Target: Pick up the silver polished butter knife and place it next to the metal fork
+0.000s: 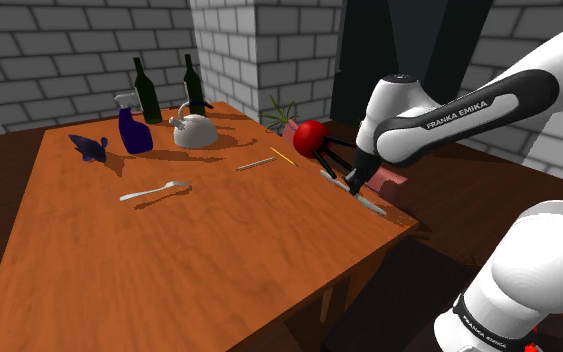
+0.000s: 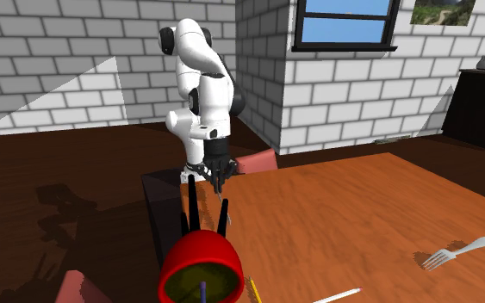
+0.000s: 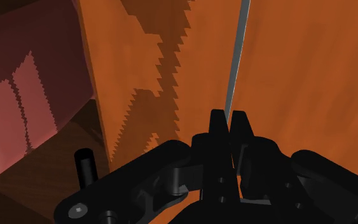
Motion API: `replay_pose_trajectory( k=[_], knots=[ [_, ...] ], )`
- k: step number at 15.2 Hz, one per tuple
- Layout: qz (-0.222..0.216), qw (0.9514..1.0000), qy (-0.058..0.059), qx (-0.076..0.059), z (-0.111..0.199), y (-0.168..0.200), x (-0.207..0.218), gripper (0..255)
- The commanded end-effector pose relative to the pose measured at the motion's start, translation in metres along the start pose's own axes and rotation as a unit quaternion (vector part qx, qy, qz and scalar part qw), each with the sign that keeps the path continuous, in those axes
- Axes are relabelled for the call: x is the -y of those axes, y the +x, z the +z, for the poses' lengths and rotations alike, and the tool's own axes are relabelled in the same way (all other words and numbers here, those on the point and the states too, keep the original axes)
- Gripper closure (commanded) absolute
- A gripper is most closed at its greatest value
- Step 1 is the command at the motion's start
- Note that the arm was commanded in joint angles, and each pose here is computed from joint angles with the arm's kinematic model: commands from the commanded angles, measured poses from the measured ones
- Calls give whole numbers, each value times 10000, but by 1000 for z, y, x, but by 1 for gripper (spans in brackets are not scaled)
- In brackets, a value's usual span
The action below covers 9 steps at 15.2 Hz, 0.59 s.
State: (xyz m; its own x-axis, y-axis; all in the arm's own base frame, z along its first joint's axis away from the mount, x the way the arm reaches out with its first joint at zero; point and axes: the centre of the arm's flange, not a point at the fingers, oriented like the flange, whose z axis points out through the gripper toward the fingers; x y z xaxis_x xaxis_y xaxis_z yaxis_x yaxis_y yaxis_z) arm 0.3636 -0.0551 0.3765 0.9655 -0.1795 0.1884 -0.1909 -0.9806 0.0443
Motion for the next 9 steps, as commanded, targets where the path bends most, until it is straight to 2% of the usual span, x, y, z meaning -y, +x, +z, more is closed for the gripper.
replay_pose_trajectory(
  k=[1, 9],
  knots=[
    [-1, 10000, -1, 1, -9, 2, 0, 255],
    [-1, 10000, -1, 1, -51, 10, -1, 255]
  ],
)
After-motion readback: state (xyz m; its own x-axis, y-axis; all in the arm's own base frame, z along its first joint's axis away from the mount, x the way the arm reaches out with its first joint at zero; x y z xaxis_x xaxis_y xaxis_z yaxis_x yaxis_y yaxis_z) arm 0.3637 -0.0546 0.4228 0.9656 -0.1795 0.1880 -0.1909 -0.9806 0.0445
